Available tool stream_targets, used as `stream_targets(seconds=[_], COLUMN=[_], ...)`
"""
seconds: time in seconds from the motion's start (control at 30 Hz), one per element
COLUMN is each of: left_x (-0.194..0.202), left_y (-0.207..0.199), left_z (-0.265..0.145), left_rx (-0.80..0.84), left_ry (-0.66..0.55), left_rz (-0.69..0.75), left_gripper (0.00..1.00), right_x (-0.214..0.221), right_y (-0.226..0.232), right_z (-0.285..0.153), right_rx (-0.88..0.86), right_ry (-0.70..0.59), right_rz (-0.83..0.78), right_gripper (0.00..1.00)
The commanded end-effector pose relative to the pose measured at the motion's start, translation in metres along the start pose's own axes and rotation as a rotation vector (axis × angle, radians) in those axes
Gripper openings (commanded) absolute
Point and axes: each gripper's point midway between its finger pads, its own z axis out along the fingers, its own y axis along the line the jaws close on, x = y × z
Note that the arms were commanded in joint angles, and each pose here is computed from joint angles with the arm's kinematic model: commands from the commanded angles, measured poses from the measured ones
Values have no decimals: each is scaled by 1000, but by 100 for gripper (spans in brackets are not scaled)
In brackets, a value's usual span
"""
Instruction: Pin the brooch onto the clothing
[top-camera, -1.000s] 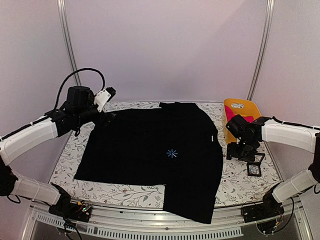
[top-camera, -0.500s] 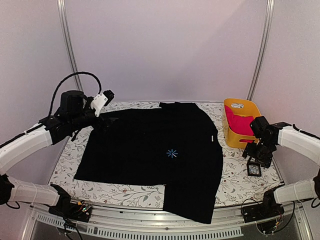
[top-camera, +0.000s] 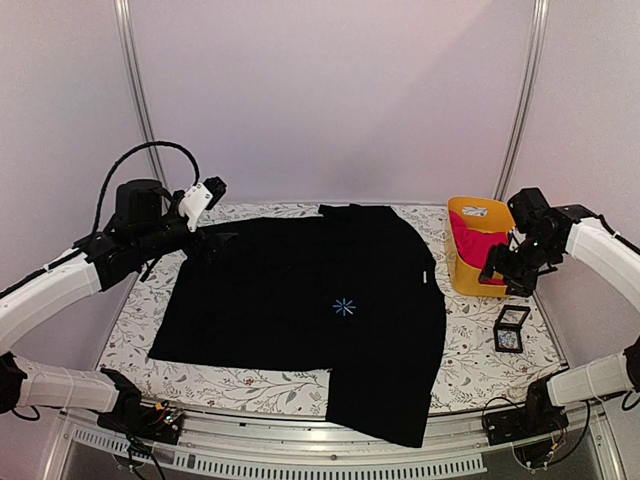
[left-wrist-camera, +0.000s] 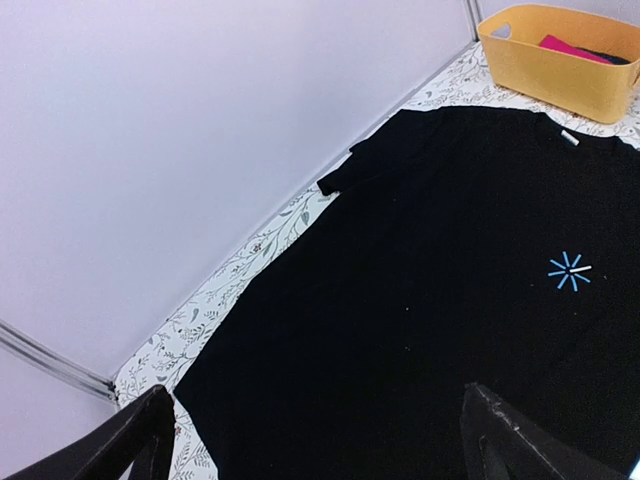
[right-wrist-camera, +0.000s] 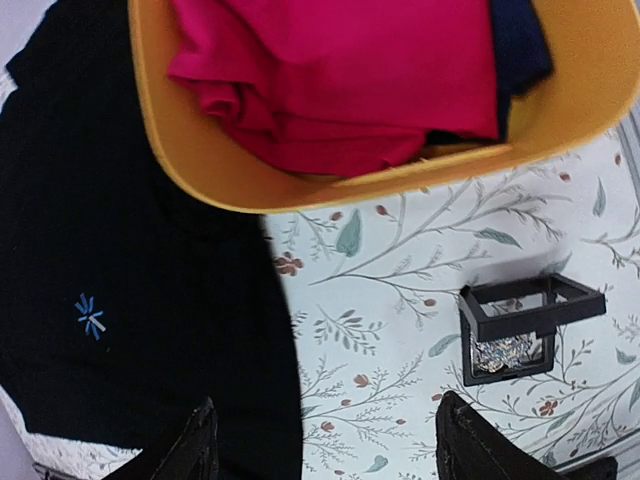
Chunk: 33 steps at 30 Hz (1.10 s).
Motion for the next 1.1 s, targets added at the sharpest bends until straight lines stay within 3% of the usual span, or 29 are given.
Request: stream_targets(seconds=[0.0,0.2,0.27,0.33,0.43,0.57,0.73,0.9,1.07], left_x=[-3,-1,-2,-1,1,4,2,-1,-1], left_y=[-2,-3,-3,-3,-3,-4,-6,-8,-7], left_z=[-2,-3,-4,-4,-4,-2,-3,-5,-9], left_rx=[16,18,19,19,18,16,31,41,34], left_ry=[-26,-27,-29,-28,-26,-16,-28,-41,-50], left_rz=[-1,8,12,14,22,31,30,34,41], left_gripper=[100,100,100,100,100,100,100,100,100], right_x=[-7,-58,-49,-38,-8,26,34,33,16], right_y=[54,94,97,77,29,-14,-58,-73,-78], right_z=[-39,-107,-116,-99,-60,-45,-34,5,14], right_rx=[-213,-291,-305,-204,-60,0,162,222,250], right_ry=[35,-407,-455,-404,-181,54,99,134,92], right_rz=[-335,-886,-1093,-1264,-1497,-1634,-1761,-1763,-1753], right_gripper=[74,76,79,79,79,80,80,78,79])
